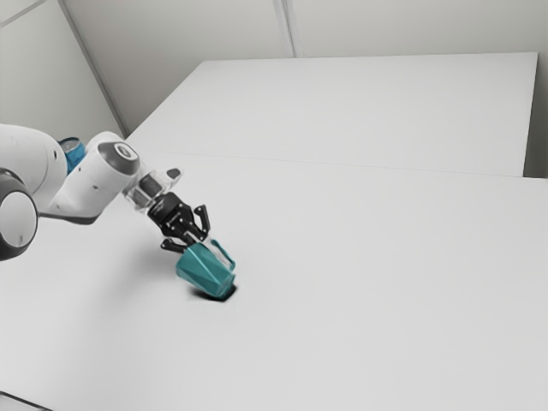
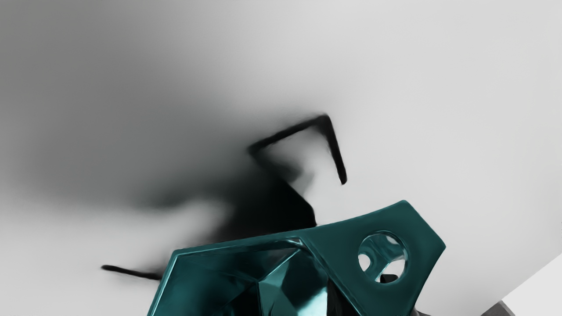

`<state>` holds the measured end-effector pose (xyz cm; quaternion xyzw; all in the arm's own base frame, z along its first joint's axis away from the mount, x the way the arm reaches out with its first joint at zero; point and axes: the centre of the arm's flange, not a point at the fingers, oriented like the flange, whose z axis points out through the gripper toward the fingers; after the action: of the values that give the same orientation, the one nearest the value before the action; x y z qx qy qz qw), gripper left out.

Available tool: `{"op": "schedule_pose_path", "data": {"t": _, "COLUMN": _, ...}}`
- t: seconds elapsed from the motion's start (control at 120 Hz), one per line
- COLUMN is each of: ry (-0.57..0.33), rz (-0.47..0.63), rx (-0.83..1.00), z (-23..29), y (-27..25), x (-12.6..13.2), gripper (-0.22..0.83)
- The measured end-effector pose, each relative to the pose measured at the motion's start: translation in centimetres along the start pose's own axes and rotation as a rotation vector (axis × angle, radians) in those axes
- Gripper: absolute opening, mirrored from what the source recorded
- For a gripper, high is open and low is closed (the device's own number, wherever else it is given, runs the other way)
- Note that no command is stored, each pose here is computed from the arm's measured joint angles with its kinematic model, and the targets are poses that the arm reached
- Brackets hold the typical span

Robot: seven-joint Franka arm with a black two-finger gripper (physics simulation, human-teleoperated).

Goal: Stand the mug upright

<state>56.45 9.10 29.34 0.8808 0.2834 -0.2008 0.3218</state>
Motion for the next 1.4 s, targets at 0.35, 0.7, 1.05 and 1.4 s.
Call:
{"op": "schedule_pose_path", "data": {"t": 0.35, "ry": 0.013, "rz": 0.009, "rx": 0.015, "z": -0.5, "y": 2.8, "x": -1.5, "gripper": -0.16}}
{"op": "schedule_pose_path", "data": {"t": 0.7, "ry": 0.164, "rz": 0.201, "rx": 0.276, "z": -2.2, "y": 9.4, "x": -7.4, "gripper": -0.17}}
{"op": "schedule_pose_path", "data": {"t": 1.05, "ry": 0.457, "rz": 0.424, "rx": 0.627, "z": -3.8, "y": 12.3, "x": -8.3, "gripper": -0.17}}
{"op": "schedule_pose_path", "data": {"t": 1.4, "ry": 0.512, "rz": 0.47, "rx": 0.662, "z": -1.1, "y": 12.9, "x": -8.1, "gripper": -0.17}}
